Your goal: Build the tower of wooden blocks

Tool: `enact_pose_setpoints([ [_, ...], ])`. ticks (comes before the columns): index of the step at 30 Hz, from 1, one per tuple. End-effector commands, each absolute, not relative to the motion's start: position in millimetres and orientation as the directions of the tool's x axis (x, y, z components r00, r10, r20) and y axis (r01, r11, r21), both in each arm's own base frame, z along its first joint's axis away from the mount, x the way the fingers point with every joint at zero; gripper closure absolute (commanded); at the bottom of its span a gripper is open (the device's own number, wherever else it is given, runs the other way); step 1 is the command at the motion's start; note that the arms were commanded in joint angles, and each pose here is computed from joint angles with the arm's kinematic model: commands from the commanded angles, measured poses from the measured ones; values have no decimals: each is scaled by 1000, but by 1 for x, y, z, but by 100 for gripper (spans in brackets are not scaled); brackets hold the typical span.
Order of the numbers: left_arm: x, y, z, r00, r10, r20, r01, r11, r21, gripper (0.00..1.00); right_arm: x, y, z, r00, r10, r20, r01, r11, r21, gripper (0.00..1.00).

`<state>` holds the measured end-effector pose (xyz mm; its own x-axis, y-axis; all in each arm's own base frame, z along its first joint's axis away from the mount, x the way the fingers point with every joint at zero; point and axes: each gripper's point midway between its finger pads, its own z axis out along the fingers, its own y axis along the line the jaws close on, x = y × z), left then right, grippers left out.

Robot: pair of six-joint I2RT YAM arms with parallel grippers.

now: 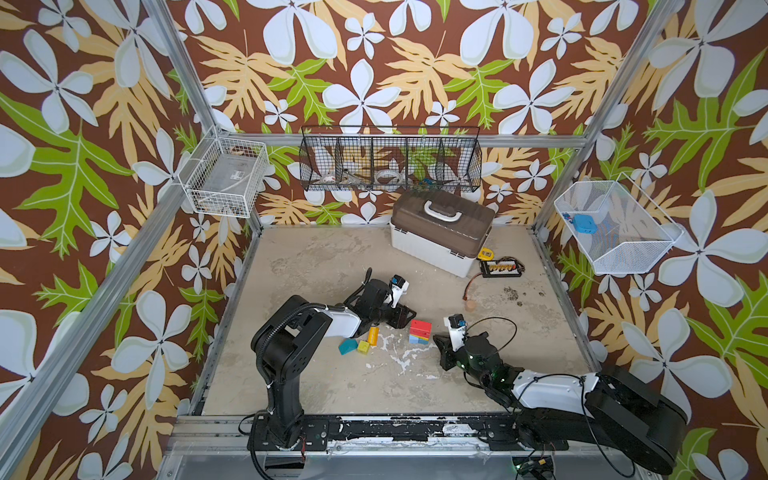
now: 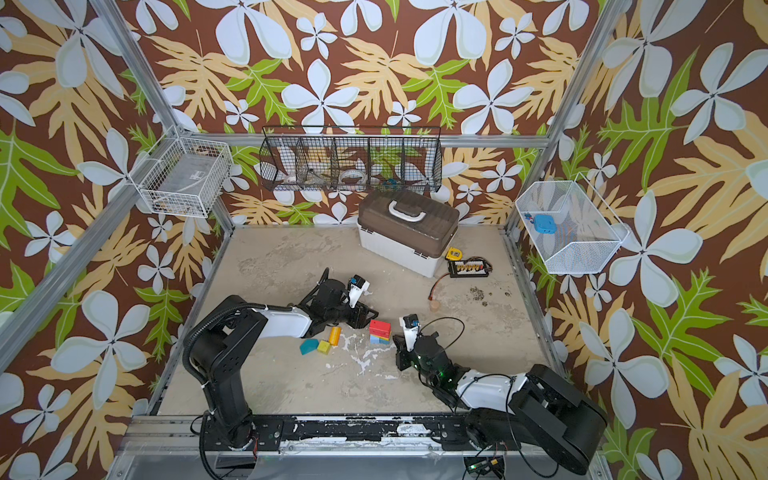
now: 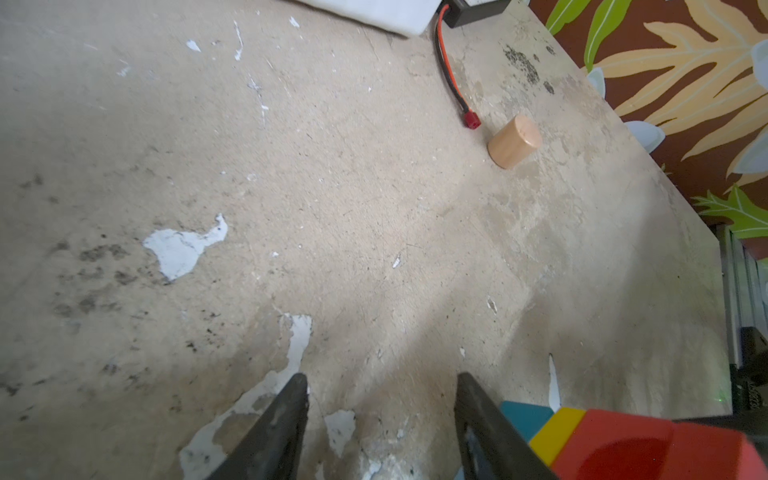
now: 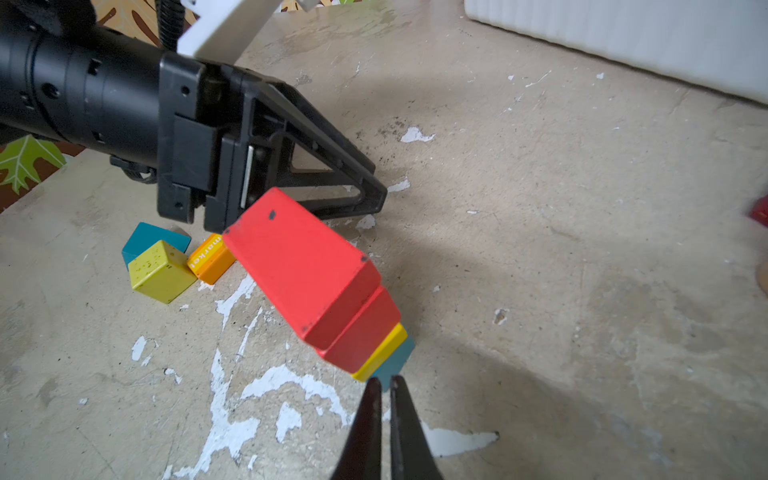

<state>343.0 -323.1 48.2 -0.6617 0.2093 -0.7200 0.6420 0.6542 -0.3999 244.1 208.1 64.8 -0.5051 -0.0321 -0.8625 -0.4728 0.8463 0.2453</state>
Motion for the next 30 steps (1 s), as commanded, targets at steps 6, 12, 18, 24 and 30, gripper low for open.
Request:
enact_pose_setpoints([
  [6, 333, -325, 46, -664, 243, -707, 668, 618, -415, 42, 245, 213, 71, -488, -27, -872, -490, 836, 248, 92],
  [12, 327, -324, 48, -661, 248, -708, 676, 605, -419, 42, 245, 213, 70, -491, -29, -871, -491, 835, 249, 92],
  [18, 324, -323, 49, -661, 251, -707, 680, 598, -424, 42, 245, 213, 71, -492, -29, -870, -491, 834, 250, 92],
  [24, 322, -323, 46, -662, 259, -704, 683, 596, -423, 43, 245, 213, 72, -493, -28, -870, -491, 834, 251, 92],
  [30, 321, -321, 44, -665, 260, -701, 680, 599, -423, 44, 244, 213, 72, -492, -28, -870, -492, 833, 251, 92],
])
